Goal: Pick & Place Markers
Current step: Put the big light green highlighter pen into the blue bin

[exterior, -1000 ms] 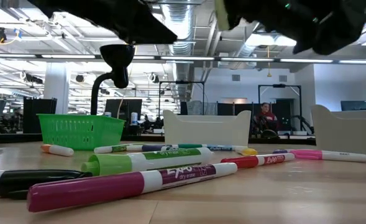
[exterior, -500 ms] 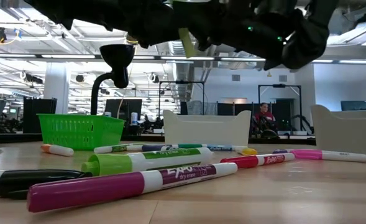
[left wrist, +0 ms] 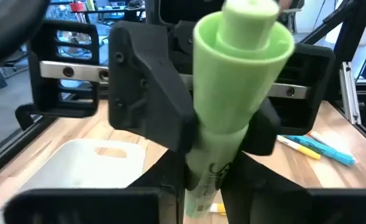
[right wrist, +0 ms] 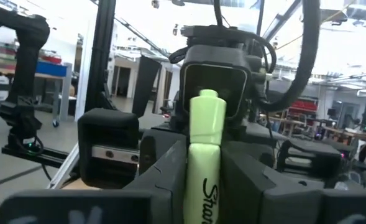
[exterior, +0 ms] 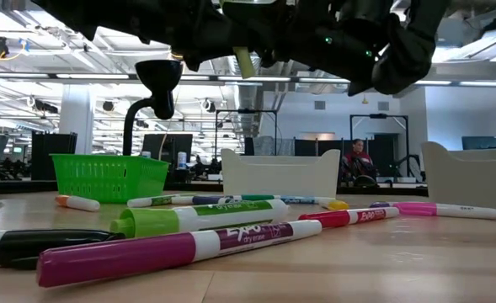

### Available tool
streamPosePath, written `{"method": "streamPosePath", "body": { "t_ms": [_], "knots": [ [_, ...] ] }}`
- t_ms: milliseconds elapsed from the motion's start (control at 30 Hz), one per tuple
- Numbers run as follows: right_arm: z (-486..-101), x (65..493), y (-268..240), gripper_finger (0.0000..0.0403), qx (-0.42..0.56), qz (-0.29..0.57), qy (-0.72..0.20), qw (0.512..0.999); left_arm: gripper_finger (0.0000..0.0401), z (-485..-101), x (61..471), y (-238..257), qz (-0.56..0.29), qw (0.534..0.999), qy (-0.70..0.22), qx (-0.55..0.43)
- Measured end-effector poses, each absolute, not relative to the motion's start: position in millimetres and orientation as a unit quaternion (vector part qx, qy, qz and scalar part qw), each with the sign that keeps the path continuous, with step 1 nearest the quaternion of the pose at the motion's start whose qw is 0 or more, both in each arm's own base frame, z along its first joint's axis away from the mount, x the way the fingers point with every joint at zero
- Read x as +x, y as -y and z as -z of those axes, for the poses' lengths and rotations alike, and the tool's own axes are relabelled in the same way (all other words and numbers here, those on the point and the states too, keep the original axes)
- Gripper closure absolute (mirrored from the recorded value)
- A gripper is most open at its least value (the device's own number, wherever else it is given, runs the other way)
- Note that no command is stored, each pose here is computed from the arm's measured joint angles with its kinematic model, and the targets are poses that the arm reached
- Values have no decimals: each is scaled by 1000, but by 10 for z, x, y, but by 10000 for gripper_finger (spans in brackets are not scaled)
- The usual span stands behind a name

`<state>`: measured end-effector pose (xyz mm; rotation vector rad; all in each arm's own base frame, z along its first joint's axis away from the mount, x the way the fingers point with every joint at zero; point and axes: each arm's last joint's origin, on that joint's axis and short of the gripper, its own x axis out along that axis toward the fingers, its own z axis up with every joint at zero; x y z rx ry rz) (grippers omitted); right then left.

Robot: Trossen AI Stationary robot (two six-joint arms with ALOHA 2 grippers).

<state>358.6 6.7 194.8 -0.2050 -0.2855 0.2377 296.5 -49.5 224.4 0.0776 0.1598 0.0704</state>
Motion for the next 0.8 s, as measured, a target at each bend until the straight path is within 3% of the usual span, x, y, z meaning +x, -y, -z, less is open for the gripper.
{"method": "streamPosePath", "body": {
  "t_ms": [400, 567, 700, 800],
  "knots": [
    [-2074, 3654, -62, 149, -95, -151, 117, 977, 327, -2267, 2870, 582, -70, 992, -107, 5],
    [-2262, 3570, -34, 132, -91, -140, 93, 982, 333, -2441, 2484, 618, -111, 978, -174, 23],
    [-2385, 3478, 37, 132, -97, -118, 47, 987, 328, -2552, 2064, 573, -107, 962, -238, -80],
    [-2453, 3415, 91, 132, -106, -108, 25, 988, 329, -2495, 1747, 545, -81, 924, -341, -154]
  ]
}}
